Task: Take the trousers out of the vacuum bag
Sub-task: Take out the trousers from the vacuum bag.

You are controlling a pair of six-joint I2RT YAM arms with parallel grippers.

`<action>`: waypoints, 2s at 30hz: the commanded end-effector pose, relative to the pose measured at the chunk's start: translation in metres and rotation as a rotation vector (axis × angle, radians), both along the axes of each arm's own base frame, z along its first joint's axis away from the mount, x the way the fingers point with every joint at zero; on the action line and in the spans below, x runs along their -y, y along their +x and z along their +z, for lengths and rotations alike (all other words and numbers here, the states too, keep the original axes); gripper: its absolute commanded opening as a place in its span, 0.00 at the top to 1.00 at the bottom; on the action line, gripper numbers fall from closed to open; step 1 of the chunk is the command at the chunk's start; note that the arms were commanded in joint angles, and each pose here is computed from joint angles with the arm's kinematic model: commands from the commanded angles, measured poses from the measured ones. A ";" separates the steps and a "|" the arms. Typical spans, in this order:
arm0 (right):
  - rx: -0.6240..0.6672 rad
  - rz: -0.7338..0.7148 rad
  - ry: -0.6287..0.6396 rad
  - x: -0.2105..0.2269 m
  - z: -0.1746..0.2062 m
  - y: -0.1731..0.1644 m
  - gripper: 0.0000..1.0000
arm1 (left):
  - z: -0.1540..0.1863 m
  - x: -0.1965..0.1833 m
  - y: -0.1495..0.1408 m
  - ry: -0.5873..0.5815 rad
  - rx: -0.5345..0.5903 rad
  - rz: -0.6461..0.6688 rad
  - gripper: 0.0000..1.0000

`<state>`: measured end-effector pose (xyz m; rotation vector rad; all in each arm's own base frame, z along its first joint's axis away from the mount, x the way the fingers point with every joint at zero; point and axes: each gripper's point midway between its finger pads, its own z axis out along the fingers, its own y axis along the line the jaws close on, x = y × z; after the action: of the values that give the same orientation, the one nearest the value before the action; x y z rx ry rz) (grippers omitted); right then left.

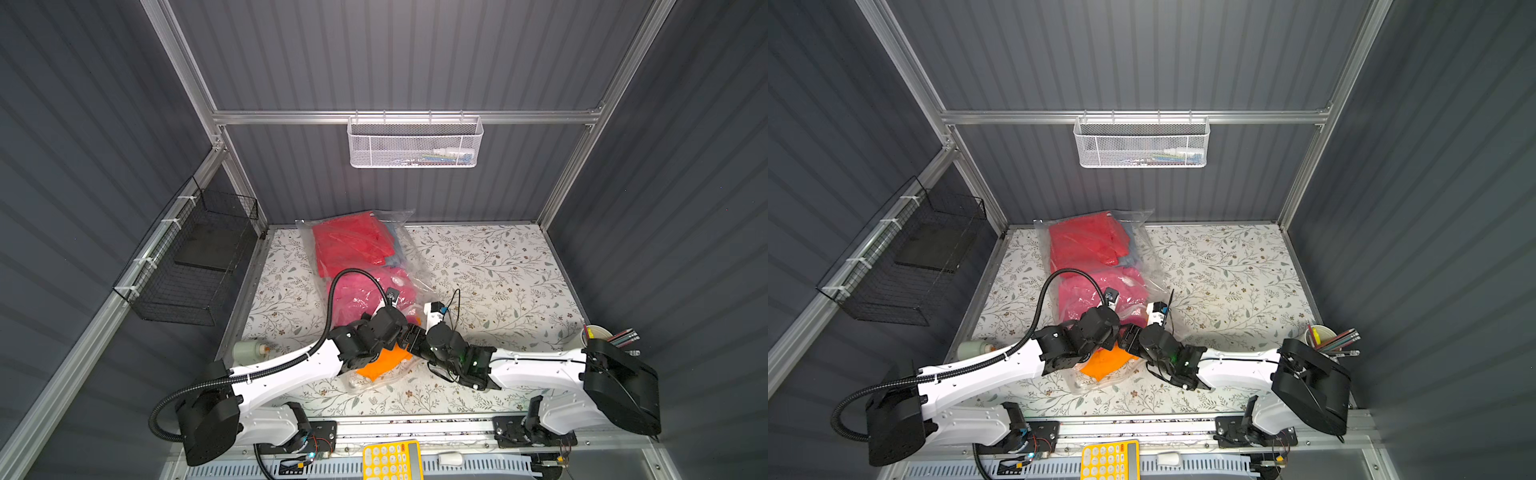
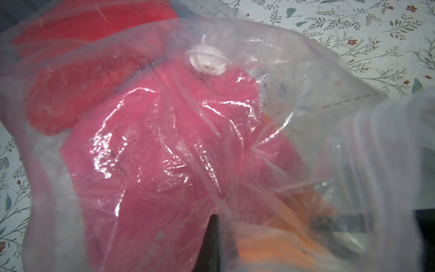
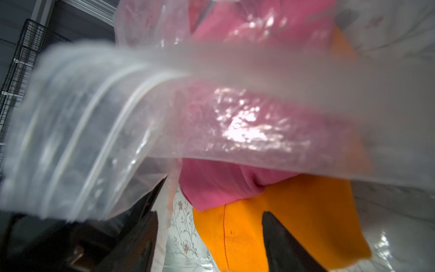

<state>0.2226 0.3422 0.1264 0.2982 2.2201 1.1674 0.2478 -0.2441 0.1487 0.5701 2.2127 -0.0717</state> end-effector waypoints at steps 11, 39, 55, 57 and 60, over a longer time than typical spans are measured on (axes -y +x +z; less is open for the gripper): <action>-0.106 -0.064 0.061 0.001 -0.030 0.021 0.38 | 0.010 -0.008 0.000 -0.003 0.017 0.016 1.00; -0.155 -0.108 0.000 -0.004 -0.044 0.044 0.32 | 0.021 -0.005 0.009 -0.053 0.025 0.031 1.00; -0.023 -0.085 -0.132 0.010 -0.010 -0.003 0.17 | 0.069 0.027 0.021 -0.132 0.088 -0.057 1.00; -0.037 -0.095 -0.120 0.007 -0.016 -0.002 0.18 | 0.071 0.027 0.021 -0.131 0.091 -0.064 1.00; -0.035 -0.116 -0.112 0.004 -0.019 0.004 0.19 | 0.071 0.026 0.017 -0.142 0.087 -0.075 1.00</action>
<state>0.2187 0.3382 0.1055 0.3539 2.2869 0.9947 0.2636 -0.2627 0.2012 0.5595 2.1333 -0.1800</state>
